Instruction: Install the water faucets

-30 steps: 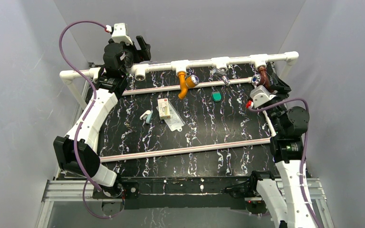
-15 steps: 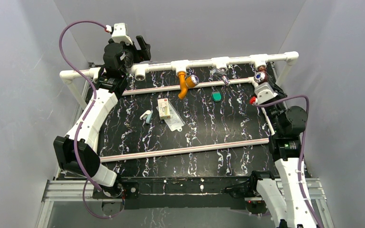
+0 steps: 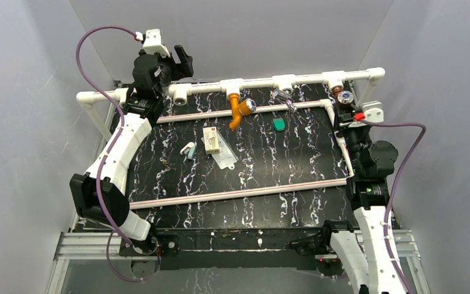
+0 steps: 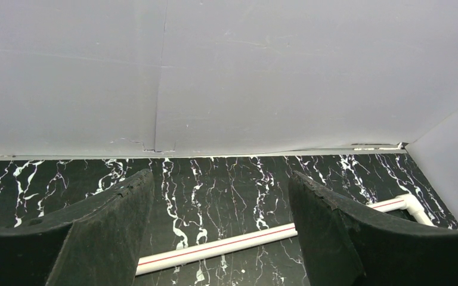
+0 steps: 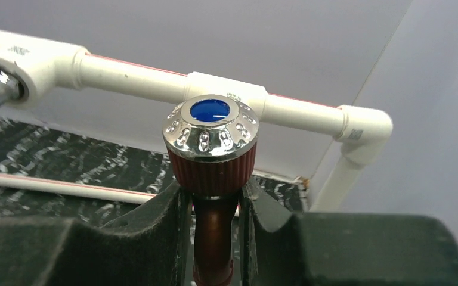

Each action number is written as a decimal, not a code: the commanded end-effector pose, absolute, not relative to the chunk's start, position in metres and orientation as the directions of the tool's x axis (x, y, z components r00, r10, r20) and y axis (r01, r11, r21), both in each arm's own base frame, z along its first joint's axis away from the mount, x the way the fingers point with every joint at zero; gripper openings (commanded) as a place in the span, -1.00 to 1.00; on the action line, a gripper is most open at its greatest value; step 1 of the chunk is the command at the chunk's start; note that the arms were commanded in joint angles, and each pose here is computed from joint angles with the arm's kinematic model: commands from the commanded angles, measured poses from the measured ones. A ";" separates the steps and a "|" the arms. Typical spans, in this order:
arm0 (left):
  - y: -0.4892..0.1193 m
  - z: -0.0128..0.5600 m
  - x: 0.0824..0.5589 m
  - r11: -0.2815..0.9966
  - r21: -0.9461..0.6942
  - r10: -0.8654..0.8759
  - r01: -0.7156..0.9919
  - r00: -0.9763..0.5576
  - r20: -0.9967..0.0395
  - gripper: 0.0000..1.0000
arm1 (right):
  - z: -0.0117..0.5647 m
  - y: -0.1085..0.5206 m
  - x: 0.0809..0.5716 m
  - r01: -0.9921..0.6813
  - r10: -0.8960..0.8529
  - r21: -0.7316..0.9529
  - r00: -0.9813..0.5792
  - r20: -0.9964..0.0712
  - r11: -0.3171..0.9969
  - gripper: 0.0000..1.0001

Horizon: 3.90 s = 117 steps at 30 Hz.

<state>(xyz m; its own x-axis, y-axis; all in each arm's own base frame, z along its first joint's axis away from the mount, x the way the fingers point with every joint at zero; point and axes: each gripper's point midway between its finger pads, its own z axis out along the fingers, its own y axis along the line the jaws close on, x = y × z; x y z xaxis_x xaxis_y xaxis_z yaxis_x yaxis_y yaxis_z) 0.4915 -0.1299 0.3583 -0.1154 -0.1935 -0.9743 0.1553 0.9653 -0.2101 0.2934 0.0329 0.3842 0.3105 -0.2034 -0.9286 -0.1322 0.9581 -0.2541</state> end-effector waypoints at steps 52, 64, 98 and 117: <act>-0.120 0.171 0.464 0.992 -0.105 -0.046 0.064 -0.601 -0.798 0.59 | 0.391 0.058 0.285 0.015 0.922 0.924 -0.073 0.381 -0.381 -0.54; -0.121 0.170 0.464 0.992 -0.106 -0.044 0.067 -0.603 -0.796 0.59 | 0.392 0.061 0.274 0.004 0.944 0.948 -0.092 0.316 -0.317 0.32; -0.123 0.167 0.464 0.991 -0.114 -0.049 0.069 -0.609 -0.792 0.59 | 0.408 0.041 0.205 -0.148 0.342 0.339 -0.009 -0.940 0.929 0.57; -0.123 0.168 0.464 0.991 -0.116 -0.051 0.068 -0.606 -0.794 0.59 | 0.428 0.028 0.238 -0.018 -0.603 -0.666 0.407 -0.686 0.746 0.72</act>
<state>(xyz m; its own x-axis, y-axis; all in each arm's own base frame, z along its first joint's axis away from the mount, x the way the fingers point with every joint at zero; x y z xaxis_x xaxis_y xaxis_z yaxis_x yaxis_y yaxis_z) 0.4926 -0.1289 0.3578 -0.1174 -0.1900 -0.9747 0.1532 0.9663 -0.2068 0.2353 0.0269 0.3937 0.2465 -0.4024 -0.8816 -0.1387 0.8857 -0.4431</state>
